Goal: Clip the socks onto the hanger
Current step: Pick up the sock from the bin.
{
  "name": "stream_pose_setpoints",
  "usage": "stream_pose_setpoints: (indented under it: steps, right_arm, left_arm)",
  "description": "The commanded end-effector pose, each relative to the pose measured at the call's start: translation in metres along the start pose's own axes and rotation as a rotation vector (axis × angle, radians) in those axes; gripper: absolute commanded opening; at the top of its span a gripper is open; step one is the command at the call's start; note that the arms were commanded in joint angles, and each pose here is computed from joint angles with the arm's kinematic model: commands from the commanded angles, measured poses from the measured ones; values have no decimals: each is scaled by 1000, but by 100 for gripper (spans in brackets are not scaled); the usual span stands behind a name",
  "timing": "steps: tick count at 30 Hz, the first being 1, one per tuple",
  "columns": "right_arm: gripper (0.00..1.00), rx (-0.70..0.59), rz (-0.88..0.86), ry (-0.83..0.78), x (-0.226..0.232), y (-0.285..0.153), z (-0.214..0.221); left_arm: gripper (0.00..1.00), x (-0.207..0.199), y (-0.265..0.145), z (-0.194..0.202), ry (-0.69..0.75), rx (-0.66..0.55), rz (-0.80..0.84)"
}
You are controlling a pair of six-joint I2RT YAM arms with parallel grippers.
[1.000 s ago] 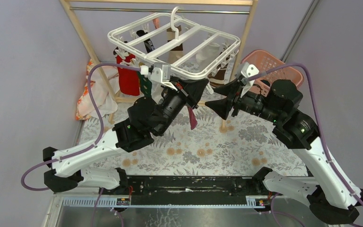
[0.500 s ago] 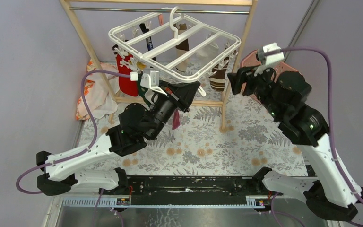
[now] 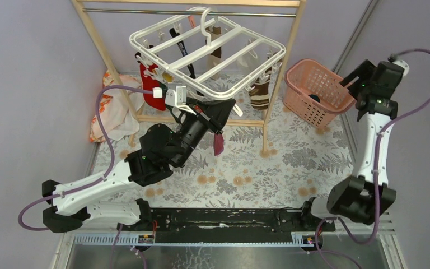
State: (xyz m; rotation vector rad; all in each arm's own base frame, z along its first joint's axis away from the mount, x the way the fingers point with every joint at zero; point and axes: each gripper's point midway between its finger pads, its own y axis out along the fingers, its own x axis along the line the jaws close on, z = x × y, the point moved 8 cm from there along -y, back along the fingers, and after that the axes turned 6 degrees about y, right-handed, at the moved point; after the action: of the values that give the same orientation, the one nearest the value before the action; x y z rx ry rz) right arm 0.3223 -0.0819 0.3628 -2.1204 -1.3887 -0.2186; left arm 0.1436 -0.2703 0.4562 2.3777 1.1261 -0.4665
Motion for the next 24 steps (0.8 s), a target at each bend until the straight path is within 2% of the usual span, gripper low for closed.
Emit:
stream_pose_setpoints:
  steps: [1, 5, 13, 24]
  right_arm:
    - [81, 68, -45, 233, -22, 49, 1]
    - [85, 215, -31, 231, -32, 92, 25]
    - [83, 207, -27, 183, -38, 104, 33]
    - [83, 426, 8, 46, -19, 164, 85]
  left_arm:
    - [0, -4, -7, -2, -19, 20, 49]
    - [0, -1, -9, 2, -10, 25, 46]
    - [0, 8, -12, 11, 14, 24, 20]
    - [0, 16, -18, 15, 12, 19, -8]
